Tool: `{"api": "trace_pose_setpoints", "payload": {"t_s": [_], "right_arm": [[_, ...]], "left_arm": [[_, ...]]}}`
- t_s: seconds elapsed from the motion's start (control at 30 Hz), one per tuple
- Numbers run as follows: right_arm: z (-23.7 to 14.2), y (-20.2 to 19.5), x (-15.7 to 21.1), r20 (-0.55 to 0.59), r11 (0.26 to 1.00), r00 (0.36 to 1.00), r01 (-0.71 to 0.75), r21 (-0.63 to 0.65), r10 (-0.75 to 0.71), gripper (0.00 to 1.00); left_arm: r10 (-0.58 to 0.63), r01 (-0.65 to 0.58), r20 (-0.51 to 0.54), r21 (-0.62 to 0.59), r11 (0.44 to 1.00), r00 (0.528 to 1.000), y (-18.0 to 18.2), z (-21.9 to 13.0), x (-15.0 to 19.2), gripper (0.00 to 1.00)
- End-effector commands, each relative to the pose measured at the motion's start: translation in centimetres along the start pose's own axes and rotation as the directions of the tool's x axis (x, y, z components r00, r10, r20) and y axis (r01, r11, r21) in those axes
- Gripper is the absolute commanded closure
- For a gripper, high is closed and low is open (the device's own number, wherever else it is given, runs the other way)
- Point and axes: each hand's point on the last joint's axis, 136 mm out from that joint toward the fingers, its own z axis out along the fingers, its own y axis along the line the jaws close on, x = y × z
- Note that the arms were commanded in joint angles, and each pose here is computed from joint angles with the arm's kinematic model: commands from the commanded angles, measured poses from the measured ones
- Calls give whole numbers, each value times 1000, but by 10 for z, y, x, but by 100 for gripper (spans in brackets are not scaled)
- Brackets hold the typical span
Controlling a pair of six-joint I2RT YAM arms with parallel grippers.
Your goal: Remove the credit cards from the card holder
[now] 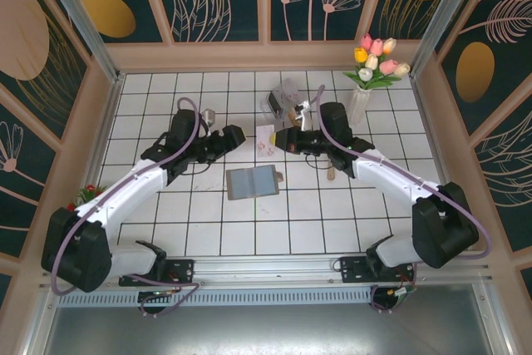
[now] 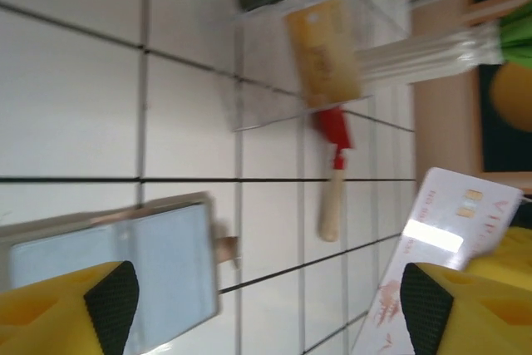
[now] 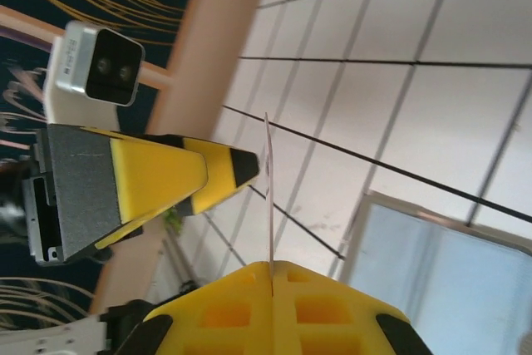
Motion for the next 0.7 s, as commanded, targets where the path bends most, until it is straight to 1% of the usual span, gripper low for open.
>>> {"api": "trace_pose_setpoints", "payload": {"t_s": [0.0,0.1,0.13,0.2,0.23,0.27,0.3,0.43,0.53,0.67], "right_arm": [[-14,44,-10,9,980,999,51,-190,-50,100],[-19,64,-14,16,959,998,62,-275,-60,100],[-21,70,-15,19,950,998,66,-304,-63,100],[-24,80,-17,25,936,998,70,-344,-65,100],[-26,83,-19,29,931,997,72,-358,-66,100],[-27,86,-19,31,926,997,74,-371,-67,100],[-27,89,-19,30,922,997,73,-381,-66,100],[-29,94,-21,28,907,998,63,-415,-56,100],[-28,95,-20,20,904,999,50,-425,-46,100],[-28,97,-21,23,898,999,37,-439,-30,100]], "left_arm": [[31,-25,-27,217,976,999,-46,-11,2,13],[60,-41,-44,347,937,997,-72,-17,3,15],[63,-39,-51,381,924,997,-77,-18,5,17],[71,-37,-62,427,904,996,-85,-19,6,25],[73,-35,-66,451,892,995,-89,-20,6,30],[78,-39,-64,475,879,995,-94,-22,6,40],[81,-43,-57,493,869,995,-97,-23,5,46],[94,-62,-30,554,830,995,-111,-31,1,64],[90,-53,-31,598,800,995,-119,-35,0,77],[66,-32,-31,623,782,997,-125,-40,-2,94]]}}
